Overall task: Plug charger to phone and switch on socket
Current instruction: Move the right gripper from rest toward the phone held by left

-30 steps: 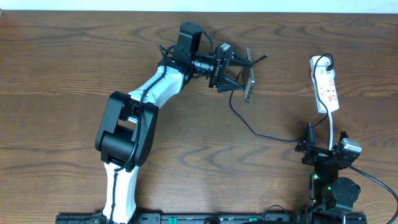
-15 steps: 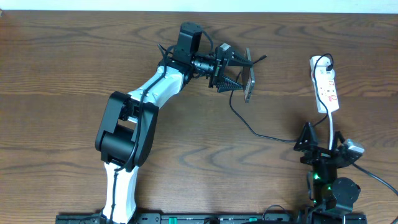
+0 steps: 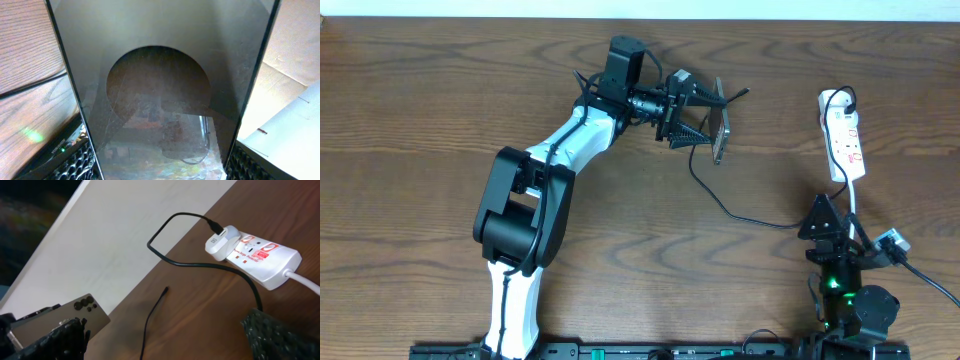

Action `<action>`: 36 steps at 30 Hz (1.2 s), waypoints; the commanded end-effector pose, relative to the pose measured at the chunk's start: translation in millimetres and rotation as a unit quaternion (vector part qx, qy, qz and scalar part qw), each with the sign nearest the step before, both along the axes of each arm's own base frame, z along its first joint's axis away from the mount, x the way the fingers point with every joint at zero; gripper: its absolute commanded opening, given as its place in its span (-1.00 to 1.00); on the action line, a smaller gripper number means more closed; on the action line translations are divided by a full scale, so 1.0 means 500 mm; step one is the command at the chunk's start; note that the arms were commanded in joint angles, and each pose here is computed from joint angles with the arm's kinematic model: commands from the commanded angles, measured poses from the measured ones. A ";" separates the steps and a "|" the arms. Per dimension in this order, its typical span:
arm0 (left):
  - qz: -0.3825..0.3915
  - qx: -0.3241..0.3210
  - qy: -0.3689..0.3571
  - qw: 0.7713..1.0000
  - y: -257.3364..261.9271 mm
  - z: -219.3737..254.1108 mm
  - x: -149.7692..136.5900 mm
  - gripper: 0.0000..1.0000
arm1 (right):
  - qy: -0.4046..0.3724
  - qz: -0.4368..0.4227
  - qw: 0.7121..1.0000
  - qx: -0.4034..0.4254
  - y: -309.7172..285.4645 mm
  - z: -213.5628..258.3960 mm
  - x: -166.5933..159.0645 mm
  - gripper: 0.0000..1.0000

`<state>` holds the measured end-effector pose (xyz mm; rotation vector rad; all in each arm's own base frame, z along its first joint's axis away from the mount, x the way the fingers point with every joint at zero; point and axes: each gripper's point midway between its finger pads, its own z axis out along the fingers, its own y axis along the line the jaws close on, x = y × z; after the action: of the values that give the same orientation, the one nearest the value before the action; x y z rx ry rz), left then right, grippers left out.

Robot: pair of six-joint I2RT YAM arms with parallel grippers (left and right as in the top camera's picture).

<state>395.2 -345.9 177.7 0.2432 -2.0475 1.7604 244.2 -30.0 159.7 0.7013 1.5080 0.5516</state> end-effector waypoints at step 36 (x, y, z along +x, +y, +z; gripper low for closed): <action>-0.018 -0.013 -0.003 1.000 0.004 0.010 -0.008 0.06 | 0.064 0.350 0.926 -0.126 0.252 0.296 0.014 0.63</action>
<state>394.6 -345.9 177.9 0.2390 -2.0446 1.7600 240.3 100.4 308.1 -0.0590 1.8990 0.9134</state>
